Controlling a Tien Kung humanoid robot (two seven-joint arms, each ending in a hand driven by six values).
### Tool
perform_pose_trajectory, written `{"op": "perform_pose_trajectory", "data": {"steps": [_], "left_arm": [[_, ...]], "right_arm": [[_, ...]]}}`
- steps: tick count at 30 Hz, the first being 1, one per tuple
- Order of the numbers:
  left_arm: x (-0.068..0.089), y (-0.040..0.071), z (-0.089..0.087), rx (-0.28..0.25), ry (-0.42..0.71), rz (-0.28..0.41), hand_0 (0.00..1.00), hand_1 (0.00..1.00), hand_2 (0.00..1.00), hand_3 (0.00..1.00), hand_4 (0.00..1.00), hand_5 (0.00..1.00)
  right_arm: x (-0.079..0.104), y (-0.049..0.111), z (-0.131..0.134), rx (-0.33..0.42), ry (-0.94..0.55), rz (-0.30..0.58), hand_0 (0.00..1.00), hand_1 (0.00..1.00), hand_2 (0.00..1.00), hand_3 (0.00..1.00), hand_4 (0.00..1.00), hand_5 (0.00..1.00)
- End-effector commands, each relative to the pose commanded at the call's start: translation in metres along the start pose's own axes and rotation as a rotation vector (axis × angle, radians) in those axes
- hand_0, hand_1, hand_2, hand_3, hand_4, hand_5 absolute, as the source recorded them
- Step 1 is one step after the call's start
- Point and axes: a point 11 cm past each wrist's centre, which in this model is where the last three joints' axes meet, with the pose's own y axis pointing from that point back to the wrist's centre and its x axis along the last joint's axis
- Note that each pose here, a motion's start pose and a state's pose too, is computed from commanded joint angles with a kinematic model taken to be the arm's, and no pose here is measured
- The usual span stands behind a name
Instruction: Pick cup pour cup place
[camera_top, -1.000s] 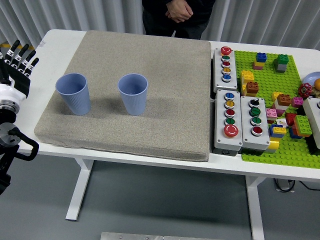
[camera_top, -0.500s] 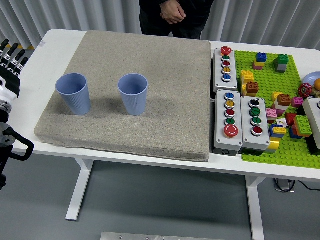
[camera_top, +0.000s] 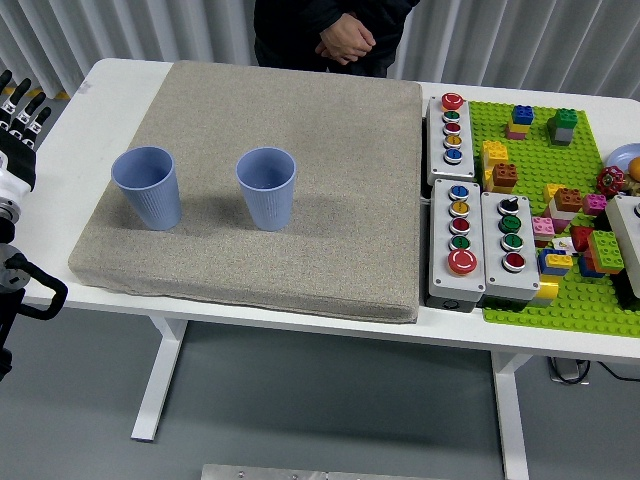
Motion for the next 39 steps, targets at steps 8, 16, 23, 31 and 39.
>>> {"op": "perform_pose_trajectory", "data": {"steps": [8,16,23,31,39], "left_arm": [[-0.0023,-0.0014,0.0037,-0.011,0.005,-0.002,0.808,0.777,0.841,0.889,0.862,0.998],[-0.0049,-0.0016,0.0009,-0.001,-0.002,-0.008,0.807,0.778,0.84,0.888,0.859,0.998],[-0.0072,-0.0032,0.0033,-0.005,-0.005,-0.014,0.805,0.777,0.839,0.89,0.859,0.998],[-0.0069,-0.0025,0.0004,0.003,-0.014,-0.012,0.805,0.776,0.839,0.889,0.861,0.998],[-0.009,-0.0037,0.0036,-0.005,-0.011,-0.017,0.804,0.777,0.838,0.887,0.857,0.998]], "right_arm": [[-0.0005,0.0002,-0.0016,0.004,-0.006,0.0,0.724,0.692,0.744,0.704,0.329,0.263],[-0.0017,0.0004,-0.0026,0.005,-0.017,0.0,0.722,0.692,0.744,0.704,0.329,0.262],[-0.0006,0.0004,-0.0027,0.007,-0.021,-0.004,0.723,0.692,0.745,0.704,0.329,0.263],[0.0034,-0.0004,0.0007,0.006,-0.025,-0.005,0.722,0.695,0.745,0.703,0.331,0.266],[0.0009,0.0002,-0.0024,0.008,-0.032,-0.007,0.723,0.694,0.744,0.704,0.332,0.268]]}}
